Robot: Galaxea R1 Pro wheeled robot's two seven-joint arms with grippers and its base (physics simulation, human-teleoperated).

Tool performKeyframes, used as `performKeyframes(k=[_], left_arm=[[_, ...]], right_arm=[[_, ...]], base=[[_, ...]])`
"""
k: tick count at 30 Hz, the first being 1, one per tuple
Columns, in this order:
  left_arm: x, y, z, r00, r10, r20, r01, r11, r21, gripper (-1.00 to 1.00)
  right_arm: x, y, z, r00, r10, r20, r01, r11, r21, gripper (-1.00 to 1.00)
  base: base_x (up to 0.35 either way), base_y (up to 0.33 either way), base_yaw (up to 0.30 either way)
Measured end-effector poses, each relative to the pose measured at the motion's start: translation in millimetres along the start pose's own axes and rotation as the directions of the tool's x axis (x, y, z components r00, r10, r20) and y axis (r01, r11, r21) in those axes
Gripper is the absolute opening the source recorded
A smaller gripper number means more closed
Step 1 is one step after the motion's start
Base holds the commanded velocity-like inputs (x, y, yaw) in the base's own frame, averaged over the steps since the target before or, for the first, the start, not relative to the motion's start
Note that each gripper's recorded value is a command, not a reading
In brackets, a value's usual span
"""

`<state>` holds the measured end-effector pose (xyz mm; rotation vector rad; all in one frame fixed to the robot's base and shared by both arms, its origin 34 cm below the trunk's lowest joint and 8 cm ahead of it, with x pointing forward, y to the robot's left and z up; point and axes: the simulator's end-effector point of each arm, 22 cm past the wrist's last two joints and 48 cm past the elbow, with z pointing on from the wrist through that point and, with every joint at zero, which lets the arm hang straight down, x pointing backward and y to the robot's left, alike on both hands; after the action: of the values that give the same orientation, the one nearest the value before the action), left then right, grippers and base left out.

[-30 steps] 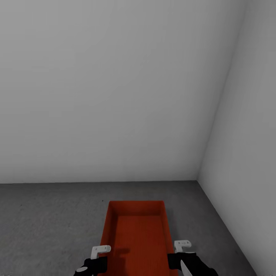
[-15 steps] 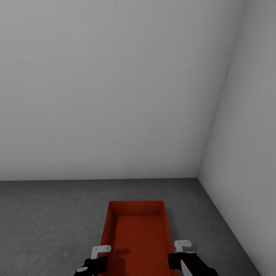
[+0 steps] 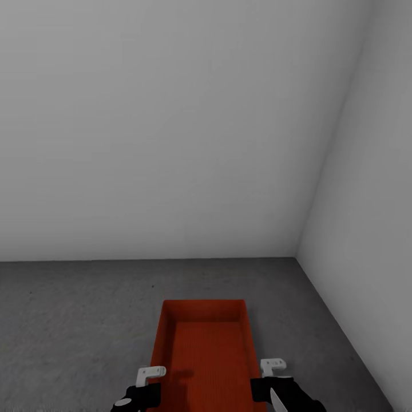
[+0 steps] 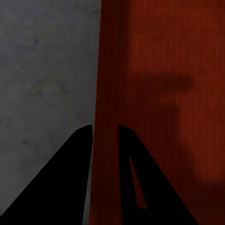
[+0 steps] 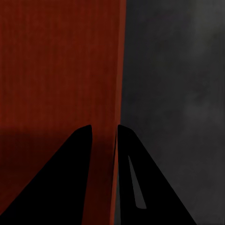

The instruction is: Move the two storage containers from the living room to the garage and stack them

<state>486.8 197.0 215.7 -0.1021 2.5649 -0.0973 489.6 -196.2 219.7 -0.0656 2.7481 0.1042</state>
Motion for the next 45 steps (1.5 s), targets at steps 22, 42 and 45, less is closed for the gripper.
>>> performKeyframes(k=[22,42,45], left_arm=[[30,3,13.0,0.998,-0.007,-0.058,0.007,1.0,-0.006,-1.0],[32,3,13.2,0.998,0.009,-0.064,-0.008,1.0,0.016,1.0],[32,3,13.1,0.998,0.008,-0.065,-0.007,1.0,0.016,1.0]], right_arm=[[25,-1,18.6,0.998,0.0,-0.058,0.0,1.0,-0.002,-1.0],[31,-6,18.8,0.997,-0.018,-0.069,0.016,0.999,-0.03,1.0],[31,-6,18.8,0.997,-0.018,-0.069,0.016,0.999,-0.03,1.0]], base=[[0.0,0.0,0.0],[0.0,0.0,0.0],[0.0,0.0,0.0]])
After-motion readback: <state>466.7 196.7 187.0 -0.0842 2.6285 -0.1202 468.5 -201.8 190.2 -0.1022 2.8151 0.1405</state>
